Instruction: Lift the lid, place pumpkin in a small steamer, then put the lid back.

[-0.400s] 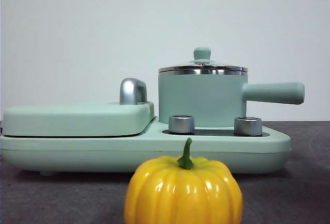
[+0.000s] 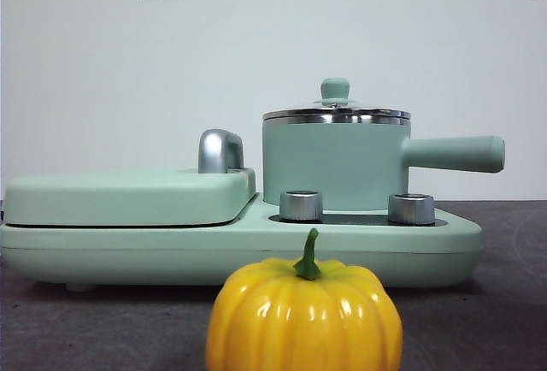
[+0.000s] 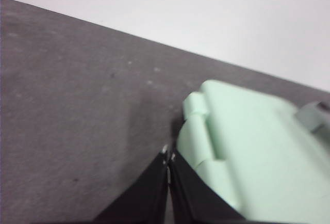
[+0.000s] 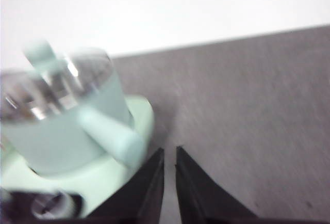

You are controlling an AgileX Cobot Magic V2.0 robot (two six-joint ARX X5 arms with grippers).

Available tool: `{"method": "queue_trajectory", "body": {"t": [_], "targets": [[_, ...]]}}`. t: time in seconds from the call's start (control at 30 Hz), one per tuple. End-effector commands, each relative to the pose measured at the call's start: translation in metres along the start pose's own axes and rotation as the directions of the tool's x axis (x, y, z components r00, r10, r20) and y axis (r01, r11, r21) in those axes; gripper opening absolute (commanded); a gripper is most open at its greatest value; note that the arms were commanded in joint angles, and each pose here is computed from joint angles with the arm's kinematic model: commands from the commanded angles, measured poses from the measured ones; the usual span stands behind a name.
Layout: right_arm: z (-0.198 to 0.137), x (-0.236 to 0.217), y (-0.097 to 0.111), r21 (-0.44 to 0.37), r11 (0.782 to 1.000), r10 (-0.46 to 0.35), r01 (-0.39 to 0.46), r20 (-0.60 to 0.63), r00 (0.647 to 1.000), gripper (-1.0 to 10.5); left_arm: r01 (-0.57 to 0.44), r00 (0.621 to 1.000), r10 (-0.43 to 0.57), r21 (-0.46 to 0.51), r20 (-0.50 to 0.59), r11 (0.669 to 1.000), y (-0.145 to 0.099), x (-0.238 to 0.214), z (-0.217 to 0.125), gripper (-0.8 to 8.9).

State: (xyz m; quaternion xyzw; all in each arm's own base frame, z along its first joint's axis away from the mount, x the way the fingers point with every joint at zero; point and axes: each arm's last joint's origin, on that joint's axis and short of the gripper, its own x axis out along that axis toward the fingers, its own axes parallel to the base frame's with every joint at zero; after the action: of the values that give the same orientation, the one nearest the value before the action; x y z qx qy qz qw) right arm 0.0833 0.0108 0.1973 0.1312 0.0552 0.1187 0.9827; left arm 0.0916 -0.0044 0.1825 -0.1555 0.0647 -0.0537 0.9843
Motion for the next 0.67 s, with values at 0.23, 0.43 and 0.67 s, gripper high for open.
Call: {"method": "queue_trajectory", "body": {"t": [0.23,0.43,0.67], "targets": [[0.064,-0.027,0.025,0.076,0.995,0.075,-0.070,-0.058,0.996,0.3,0.154,0.986,-0.156,-0.041,-0.055,0.987,-0.030,-0.015,0.067,0.08],[0.102,-0.036,0.041,0.061,0.984,0.175,-0.166,-0.187,0.967,0.4,0.285,0.944,-0.288,-0.043,-0.161,0.958,-0.052,-0.020,0.113,0.08],[0.132,-0.036,0.056,0.052,0.915,0.399,-0.401,-0.276,0.874,0.4,0.461,0.862,-0.460,-0.048,-0.212,0.886,-0.072,-0.022,0.151,0.08]]}}
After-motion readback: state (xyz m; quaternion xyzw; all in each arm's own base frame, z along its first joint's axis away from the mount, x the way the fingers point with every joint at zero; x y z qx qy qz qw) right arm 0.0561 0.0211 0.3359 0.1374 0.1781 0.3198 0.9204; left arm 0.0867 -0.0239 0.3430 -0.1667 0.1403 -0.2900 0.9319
